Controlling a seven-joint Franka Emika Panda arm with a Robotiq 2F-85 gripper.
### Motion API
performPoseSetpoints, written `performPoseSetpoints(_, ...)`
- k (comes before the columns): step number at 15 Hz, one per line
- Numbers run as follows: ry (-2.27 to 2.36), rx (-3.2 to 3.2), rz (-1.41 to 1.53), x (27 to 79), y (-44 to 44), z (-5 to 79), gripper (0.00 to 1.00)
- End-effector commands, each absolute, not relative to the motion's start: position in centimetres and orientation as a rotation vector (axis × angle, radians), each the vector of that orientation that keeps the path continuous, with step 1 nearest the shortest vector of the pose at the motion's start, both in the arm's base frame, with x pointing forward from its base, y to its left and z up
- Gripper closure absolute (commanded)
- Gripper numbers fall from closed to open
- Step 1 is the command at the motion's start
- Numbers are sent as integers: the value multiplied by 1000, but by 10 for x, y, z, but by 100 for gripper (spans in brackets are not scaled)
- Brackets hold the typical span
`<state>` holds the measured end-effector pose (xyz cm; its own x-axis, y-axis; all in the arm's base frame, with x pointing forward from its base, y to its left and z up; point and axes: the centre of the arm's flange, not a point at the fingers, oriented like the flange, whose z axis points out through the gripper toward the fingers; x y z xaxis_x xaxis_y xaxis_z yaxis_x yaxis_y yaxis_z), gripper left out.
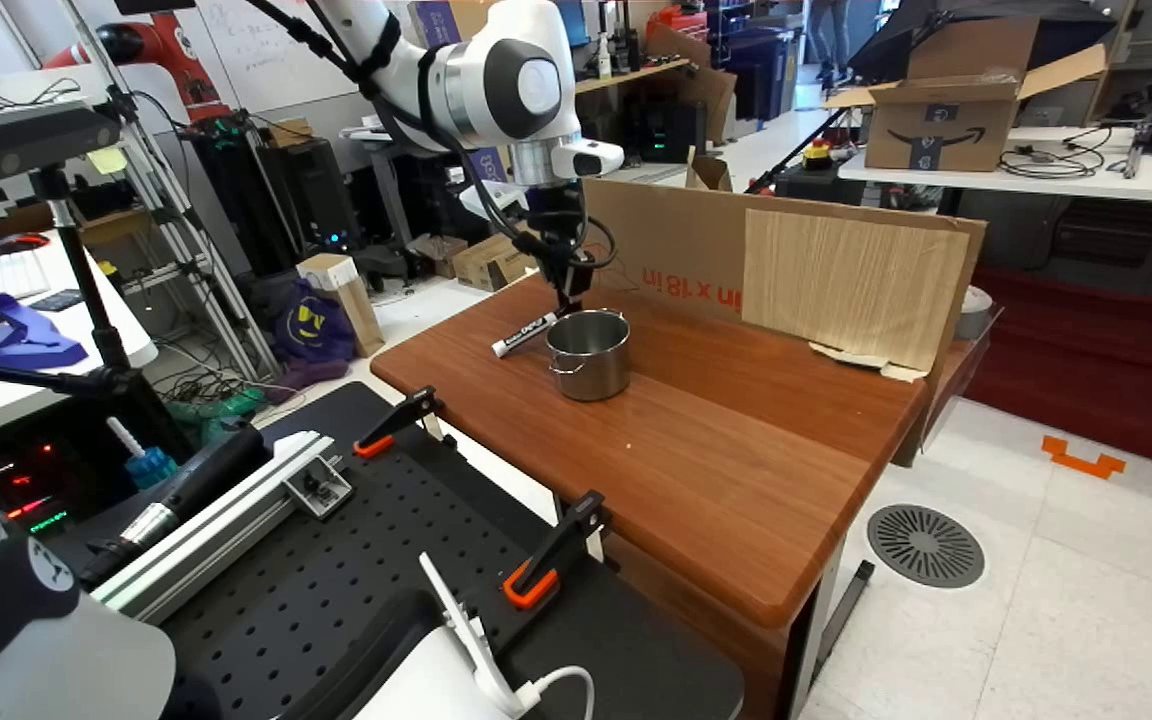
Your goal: Put the black marker on the table
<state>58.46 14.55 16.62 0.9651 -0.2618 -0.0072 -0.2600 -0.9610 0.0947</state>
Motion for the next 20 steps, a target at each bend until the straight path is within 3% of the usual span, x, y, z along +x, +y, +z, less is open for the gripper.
performPoseSetpoints(1,-428,2995,-6,597,149,156,95)
performPoseSetpoints(6,-446,2987,2,605,146,151,95)
performPoseSetpoints(7,-448,2985,2,606,147,151,56)
performPoseSetpoints(8,-452,2984,1,607,147,150,55)
performPoseSetpoints(16,-461,3011,-6,597,148,164,1)
performPoseSetpoints(20,-490,3054,-4,578,146,202,0)
